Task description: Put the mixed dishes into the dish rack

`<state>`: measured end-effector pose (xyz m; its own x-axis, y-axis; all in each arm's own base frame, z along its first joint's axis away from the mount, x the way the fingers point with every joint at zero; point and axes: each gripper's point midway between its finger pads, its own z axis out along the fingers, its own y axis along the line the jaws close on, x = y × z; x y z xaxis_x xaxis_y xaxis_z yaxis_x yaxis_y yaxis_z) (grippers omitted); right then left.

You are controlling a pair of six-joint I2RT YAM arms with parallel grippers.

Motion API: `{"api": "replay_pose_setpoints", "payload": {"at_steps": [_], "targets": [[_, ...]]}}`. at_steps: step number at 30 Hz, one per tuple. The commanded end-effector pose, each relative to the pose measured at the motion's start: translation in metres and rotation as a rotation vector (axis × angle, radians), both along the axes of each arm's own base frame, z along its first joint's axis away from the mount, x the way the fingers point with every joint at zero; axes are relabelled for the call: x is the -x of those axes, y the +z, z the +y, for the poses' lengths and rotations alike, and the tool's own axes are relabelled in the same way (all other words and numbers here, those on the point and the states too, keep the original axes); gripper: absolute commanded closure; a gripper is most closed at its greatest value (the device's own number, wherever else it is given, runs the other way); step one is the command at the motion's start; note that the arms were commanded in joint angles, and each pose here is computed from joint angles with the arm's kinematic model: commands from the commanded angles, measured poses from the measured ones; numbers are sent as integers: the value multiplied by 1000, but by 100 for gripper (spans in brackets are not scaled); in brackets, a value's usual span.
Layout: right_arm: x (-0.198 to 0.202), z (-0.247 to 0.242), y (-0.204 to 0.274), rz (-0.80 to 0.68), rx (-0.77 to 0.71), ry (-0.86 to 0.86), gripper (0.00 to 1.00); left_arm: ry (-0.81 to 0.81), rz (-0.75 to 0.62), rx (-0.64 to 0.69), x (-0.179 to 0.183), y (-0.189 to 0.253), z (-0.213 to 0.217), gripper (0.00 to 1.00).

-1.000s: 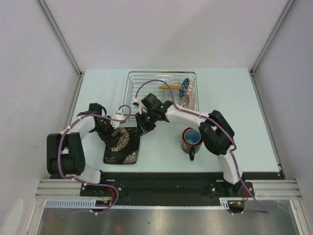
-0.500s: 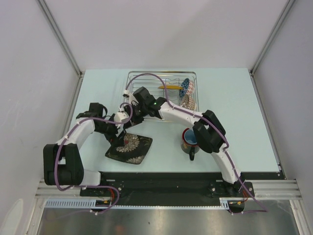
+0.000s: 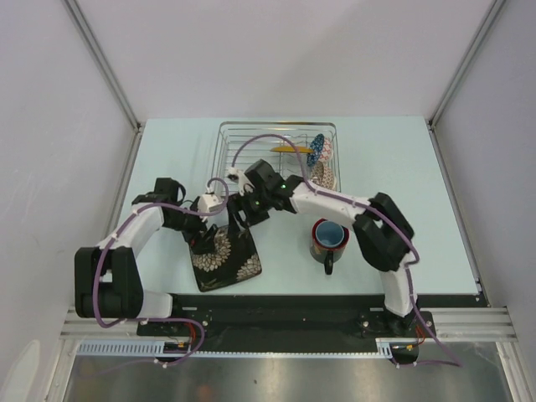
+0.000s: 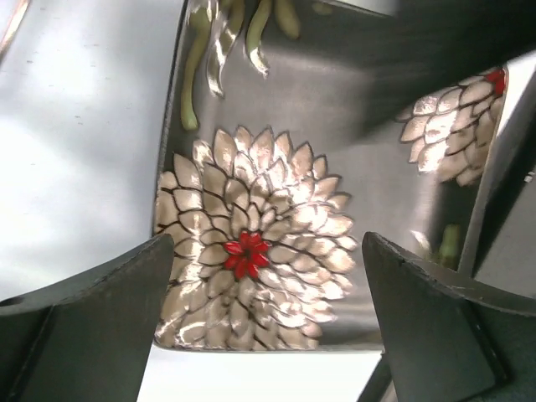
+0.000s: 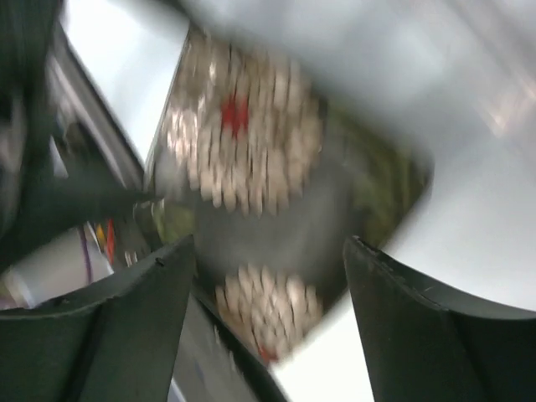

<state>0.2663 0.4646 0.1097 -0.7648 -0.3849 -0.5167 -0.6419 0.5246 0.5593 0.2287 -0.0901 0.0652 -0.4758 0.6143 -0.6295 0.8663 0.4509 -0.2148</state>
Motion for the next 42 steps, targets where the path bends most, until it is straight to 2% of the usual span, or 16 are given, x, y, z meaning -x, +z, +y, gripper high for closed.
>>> {"api": "replay_pose_setpoints", "payload": {"at_steps": [1, 7, 16, 25, 29, 32, 38, 42], "targets": [[47, -36, 56, -111, -57, 86, 21, -8, -56, 3, -11, 3, 1, 0], [74, -50, 28, -45, -10, 112, 20, 34, -54, -38, -15, 3, 24, 0], [72, -68, -26, 24, 67, 97, 21, 83, -50, -87, -7, 17, 71, 0], [73, -76, -56, 107, 48, 80, 23, 98, 25, -50, -9, 5, 67, 0], [70, -70, -61, 131, 9, 83, 24, 15, 21, -115, 10, -4, 75, 0], [69, -65, -63, 145, -16, 85, 25, -104, -10, -193, 27, -10, 84, 0], [65, -58, -65, 142, -40, 81, 26, -274, 51, -282, 57, -9, 100, 0], [63, -56, -65, 135, -48, 74, 27, -318, 40, -369, 64, -24, 109, 0]]}}
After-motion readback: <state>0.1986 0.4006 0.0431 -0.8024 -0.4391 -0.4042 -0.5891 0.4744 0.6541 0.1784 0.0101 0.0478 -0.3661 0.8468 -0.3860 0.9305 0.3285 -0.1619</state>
